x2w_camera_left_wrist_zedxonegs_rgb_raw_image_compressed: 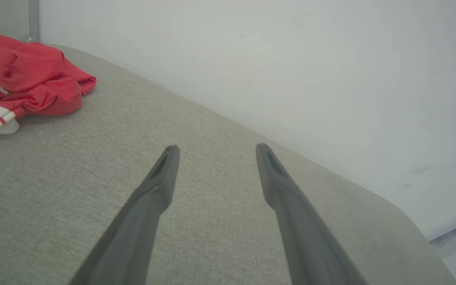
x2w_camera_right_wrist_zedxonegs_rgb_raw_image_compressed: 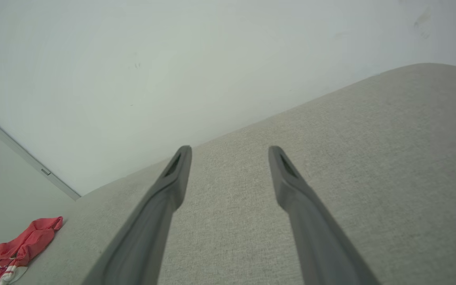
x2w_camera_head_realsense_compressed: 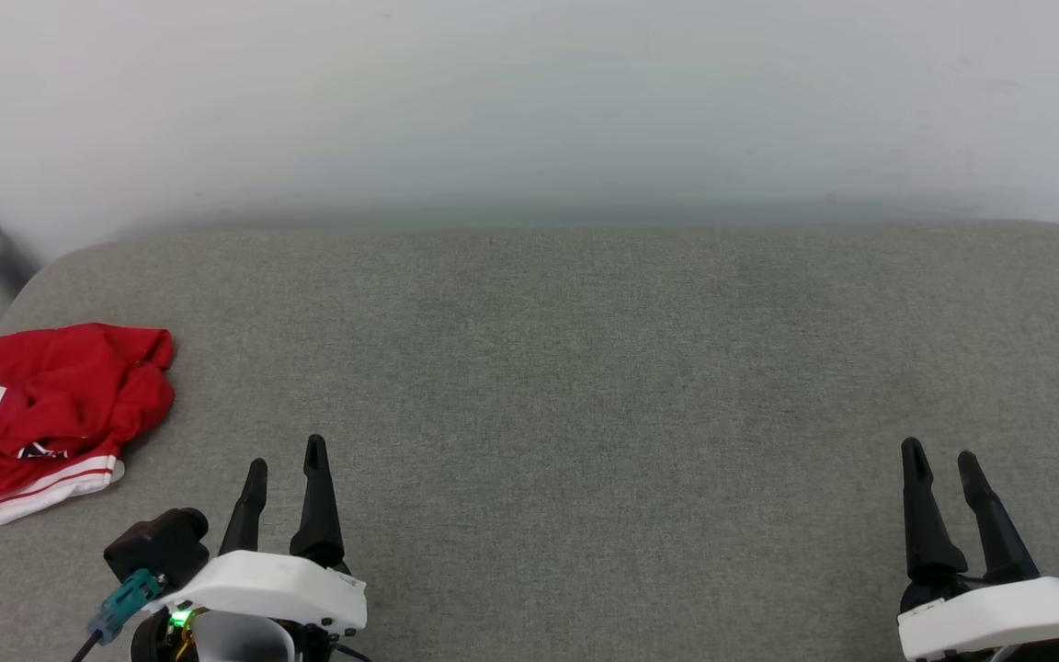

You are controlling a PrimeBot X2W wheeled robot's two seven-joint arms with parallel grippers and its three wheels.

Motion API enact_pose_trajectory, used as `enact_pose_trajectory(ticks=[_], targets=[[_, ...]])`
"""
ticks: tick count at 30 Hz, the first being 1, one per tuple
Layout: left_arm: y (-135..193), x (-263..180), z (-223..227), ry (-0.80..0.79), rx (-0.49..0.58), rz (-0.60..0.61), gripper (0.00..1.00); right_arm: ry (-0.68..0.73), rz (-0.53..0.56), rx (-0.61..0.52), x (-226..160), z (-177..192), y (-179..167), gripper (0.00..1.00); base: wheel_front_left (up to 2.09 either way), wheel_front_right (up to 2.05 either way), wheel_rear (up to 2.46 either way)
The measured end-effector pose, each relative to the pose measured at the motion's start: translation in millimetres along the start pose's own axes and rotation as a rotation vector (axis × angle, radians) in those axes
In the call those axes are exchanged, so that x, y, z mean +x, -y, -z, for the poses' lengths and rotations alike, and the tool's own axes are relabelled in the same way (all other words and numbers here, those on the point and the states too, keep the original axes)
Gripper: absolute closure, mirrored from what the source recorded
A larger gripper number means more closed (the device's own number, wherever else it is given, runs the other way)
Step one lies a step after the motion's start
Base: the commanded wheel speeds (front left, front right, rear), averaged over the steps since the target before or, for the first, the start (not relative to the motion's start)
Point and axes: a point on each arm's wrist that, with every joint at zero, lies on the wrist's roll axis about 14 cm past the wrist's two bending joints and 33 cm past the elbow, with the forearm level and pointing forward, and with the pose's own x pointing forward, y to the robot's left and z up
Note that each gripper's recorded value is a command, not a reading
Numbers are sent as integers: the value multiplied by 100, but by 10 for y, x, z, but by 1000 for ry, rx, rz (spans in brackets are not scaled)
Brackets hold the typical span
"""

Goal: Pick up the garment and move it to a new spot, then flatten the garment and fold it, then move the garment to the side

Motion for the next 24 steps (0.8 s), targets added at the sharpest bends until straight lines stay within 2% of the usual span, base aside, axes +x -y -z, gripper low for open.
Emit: enact_pose_trajectory(ticks=[24], targets=[[139, -84, -46, 71, 237, 56, 0, 41, -58, -243, -72, -66, -127, 0, 0, 0, 0]])
